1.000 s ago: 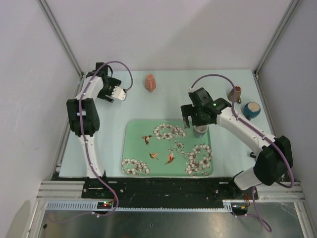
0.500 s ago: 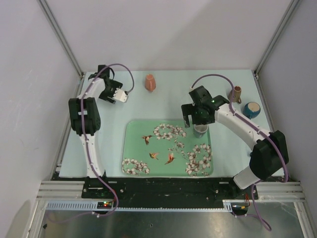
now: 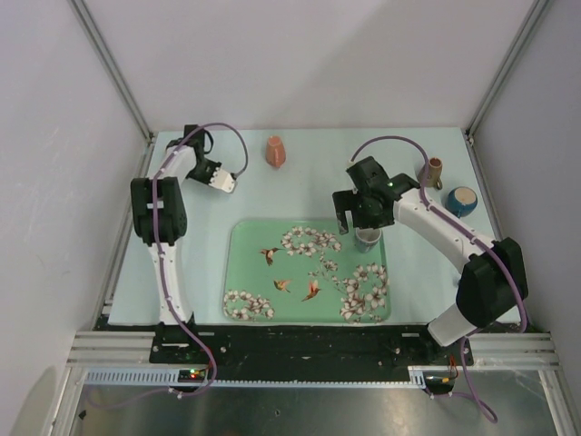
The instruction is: Turn the mug right side up
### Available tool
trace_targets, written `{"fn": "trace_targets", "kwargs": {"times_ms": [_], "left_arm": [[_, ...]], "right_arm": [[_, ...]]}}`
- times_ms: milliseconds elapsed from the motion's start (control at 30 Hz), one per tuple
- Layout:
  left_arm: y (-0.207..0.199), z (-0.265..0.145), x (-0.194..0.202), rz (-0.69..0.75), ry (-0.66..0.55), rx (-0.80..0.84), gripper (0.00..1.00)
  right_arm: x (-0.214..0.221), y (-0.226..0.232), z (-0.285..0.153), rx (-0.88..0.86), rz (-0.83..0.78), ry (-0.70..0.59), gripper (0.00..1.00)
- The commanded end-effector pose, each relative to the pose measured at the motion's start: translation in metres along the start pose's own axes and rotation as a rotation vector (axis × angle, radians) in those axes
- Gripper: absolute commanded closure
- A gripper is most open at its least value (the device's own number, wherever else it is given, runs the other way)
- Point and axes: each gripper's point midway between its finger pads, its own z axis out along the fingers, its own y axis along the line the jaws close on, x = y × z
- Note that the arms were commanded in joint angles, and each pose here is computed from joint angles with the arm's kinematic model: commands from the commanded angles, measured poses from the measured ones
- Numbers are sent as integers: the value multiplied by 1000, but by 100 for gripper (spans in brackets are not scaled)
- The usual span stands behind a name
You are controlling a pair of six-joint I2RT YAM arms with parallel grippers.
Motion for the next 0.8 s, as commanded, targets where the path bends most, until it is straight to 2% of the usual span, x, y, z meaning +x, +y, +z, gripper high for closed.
{"fn": "trace_targets", "kwargs": {"times_ms": [0,167,367,500,633,767], "left_arm": [[54,-45,-12,315,-44,-177,100],[96,-98,-32,101,-128,-366,100],[105,-144,-55,-128,-245,-446,100],[112,-180,-88,-316,-397,-487,100],[117,-213,-114,-474,-493,-502,100],[105,-220,-133,-567,-546,-462,100]], "right_arm": [[-20,4,-19,-21,-1,-64,1],[-33,5,-41,-37,4,-139,1],[-45,15,-64,-98,13,-214,1],[-64,50,-81,-257,0,-305,0],[-89,98,-93,-459,-9,-397,1],[-110,132,-86,-591,-2,-439,1]]}}
